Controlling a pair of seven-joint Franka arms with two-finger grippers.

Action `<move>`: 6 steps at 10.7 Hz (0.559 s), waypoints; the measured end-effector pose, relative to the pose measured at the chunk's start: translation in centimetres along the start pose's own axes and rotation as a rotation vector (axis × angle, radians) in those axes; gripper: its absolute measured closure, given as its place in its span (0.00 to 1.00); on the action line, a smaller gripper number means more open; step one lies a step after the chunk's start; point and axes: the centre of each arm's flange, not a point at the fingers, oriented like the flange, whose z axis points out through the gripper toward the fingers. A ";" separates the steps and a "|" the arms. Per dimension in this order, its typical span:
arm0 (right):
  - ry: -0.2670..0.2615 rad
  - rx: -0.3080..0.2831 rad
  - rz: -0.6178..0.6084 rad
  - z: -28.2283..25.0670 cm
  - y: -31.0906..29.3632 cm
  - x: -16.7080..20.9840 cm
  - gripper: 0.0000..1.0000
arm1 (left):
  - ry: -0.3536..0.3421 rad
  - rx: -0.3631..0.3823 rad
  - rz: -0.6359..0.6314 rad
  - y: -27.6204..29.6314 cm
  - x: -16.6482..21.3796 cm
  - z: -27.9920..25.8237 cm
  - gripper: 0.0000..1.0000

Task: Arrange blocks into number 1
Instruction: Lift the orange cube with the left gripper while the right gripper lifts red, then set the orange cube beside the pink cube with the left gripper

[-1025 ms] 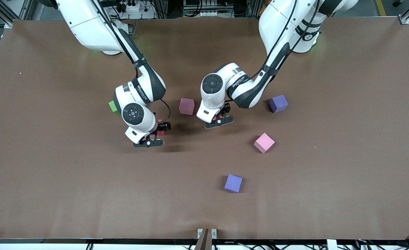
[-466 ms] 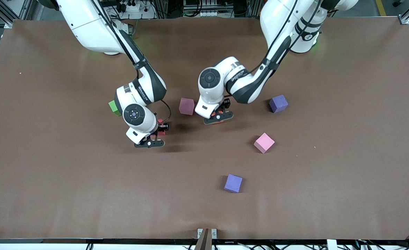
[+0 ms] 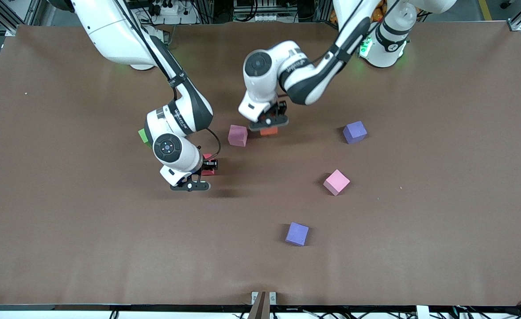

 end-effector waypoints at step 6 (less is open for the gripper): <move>-0.067 -0.017 0.033 -6.5 1.2 1.7 0.44 | -0.024 0.000 0.111 4.0 -8.7 1.8 0.40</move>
